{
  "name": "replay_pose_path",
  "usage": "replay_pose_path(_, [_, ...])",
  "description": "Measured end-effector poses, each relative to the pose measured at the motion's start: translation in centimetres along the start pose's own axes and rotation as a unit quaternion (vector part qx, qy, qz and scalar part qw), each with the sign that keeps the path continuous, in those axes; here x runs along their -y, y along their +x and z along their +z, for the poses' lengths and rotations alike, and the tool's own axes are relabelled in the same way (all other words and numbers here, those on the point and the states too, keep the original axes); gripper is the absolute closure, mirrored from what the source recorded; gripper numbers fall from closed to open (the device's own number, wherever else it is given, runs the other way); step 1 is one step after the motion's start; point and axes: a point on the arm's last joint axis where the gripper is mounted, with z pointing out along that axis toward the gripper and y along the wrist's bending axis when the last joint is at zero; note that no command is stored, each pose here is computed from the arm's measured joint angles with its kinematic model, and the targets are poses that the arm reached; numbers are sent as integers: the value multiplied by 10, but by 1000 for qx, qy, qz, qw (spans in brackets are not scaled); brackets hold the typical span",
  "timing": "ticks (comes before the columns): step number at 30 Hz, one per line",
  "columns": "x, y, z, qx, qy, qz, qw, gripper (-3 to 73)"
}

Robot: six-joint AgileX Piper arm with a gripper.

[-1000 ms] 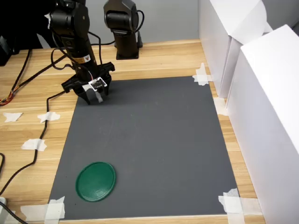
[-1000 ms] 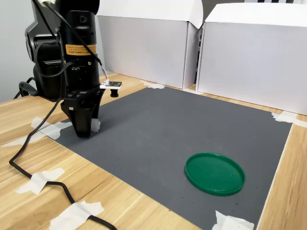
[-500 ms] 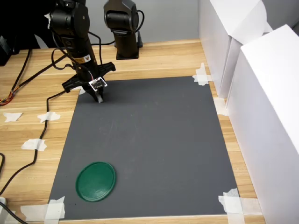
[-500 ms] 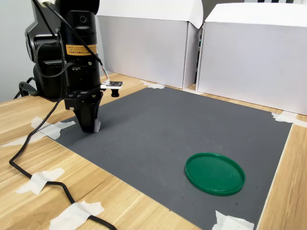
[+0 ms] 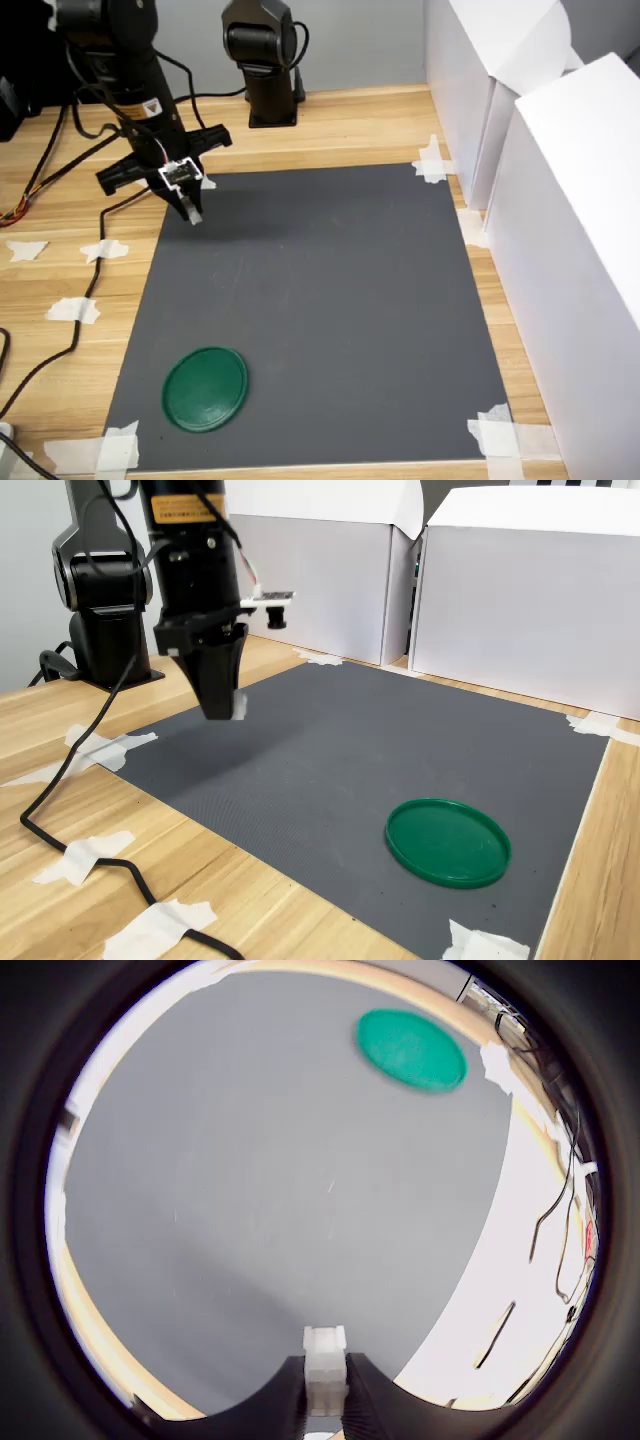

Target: Grasp a white terminal and put it on the green lid.

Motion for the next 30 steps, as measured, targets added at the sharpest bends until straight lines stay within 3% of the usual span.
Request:
replay_pose_path(7, [33,-34,-6,15,-7,44,999,606])
replay_pose_path(12, [54,-58,3,21,5,38,999,606])
replay_pose_path(19, [53,-100,31,9,5,-16,1000,606])
replay_pose_path(30, [58,-128,64,13,-2,-27,1000,606])
